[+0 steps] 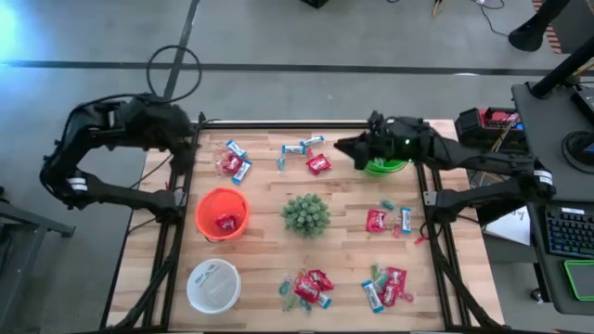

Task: Sort candy
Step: Put the red candy into the orange bucket

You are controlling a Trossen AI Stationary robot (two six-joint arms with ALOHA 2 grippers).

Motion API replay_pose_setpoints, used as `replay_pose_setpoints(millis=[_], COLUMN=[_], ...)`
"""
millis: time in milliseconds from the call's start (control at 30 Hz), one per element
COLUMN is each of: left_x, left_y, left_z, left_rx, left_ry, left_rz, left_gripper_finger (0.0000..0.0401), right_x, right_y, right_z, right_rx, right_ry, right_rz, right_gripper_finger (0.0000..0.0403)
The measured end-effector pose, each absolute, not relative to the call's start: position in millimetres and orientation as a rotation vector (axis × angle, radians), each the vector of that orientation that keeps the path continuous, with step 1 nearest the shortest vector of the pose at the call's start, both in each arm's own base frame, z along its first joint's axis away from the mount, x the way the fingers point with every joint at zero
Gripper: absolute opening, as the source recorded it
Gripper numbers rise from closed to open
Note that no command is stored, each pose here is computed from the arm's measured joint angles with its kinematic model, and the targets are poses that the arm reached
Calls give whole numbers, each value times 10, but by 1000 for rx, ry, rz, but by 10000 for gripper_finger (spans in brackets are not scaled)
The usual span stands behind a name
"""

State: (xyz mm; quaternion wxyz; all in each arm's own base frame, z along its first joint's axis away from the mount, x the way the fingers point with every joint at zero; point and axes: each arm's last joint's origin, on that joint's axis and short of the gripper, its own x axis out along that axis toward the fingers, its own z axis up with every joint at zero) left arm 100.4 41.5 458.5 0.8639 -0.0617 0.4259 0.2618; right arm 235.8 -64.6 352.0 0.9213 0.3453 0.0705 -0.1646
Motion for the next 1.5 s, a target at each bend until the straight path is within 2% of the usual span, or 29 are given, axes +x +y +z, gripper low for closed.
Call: replay_pose_setpoints(millis=[167, 400, 767, 1100, 1500], left_x=[934, 893, 748, 726, 725], left_y=[390, 351, 300, 293, 292], left_z=[4603, 4612, 4641, 4645, 4645], left_rx=[-127, -116, -69, -81, -166], left_ry=[872, 865, 832, 823, 802], left_rz=[547, 448, 430, 437, 474], left_gripper_finger=[164, 164, 164, 164, 165], right_x=[2557, 2776, 2889, 2960, 3168], right_y=[-487, -204, 450, 753, 881], right_z=[3355, 3186, 3042, 2736, 2290], right_rx=[771, 846, 1066, 1052, 1078], right_ry=[230, 311, 437, 651, 869], right_rz=[-318, -251, -114, -95, -57], right_gripper_finger=[141, 141, 141, 141, 141])
